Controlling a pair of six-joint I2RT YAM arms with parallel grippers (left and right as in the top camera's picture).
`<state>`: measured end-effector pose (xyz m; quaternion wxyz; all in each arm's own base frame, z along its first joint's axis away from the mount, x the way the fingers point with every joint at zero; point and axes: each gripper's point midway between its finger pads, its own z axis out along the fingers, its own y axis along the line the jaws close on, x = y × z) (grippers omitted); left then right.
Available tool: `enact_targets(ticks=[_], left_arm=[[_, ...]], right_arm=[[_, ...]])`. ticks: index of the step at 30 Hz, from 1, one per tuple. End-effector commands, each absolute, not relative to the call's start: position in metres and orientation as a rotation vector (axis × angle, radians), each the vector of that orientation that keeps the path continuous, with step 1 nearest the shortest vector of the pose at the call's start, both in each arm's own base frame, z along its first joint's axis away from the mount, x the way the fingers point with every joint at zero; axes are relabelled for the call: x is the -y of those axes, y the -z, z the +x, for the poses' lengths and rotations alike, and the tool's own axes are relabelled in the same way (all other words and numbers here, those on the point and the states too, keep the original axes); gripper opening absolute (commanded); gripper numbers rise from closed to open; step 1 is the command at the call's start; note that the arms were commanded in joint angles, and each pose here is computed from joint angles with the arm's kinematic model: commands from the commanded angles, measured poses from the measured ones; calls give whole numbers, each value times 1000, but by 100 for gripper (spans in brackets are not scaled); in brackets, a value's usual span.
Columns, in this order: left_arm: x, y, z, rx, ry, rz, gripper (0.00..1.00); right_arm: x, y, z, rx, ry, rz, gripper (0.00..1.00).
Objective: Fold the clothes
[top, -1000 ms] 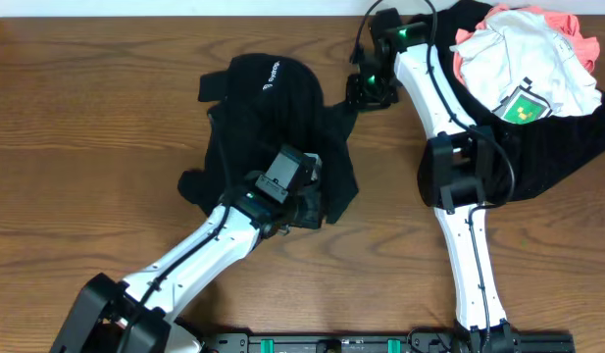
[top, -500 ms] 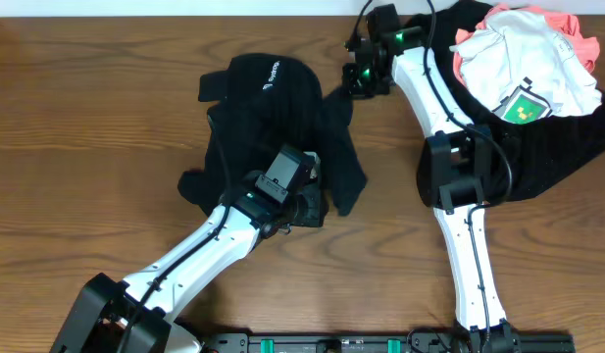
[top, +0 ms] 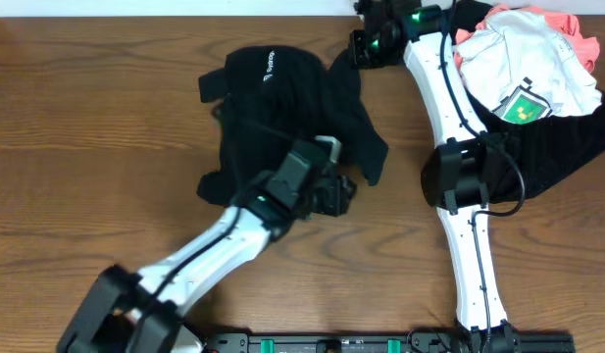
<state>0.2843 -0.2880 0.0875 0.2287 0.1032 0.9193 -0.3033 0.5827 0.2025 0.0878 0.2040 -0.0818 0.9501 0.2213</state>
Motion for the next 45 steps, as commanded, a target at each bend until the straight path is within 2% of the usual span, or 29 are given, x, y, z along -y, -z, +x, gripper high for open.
enact_targets(ticks=[1, 6, 13, 32, 43, 44, 45], left_arm=[[305, -62, 270, -2579, 841, 356, 58], [327, -69, 281, -2466, 890, 386, 66], [311, -71, 314, -2382, 711, 246, 72], [331, -29, 333, -2373, 743, 198, 72], [352, -17, 358, -2345, 749, 178, 71], [353, -18, 361, -2339, 752, 177, 70], [354, -20, 362, -2334, 754, 176, 63]], right_arm=[[-210, -111, 583, -2609, -623, -234, 1], [-212, -110, 580, -2619, -631, -236, 1], [-212, -110, 579, -2622, -637, -237, 1], [-218, -111, 575, -2624, -686, -251, 1], [-218, -109, 570, -2647, -702, -241, 1], [-218, -109, 569, -2652, -703, -241, 1], [-218, -108, 568, -2655, -702, -240, 1]])
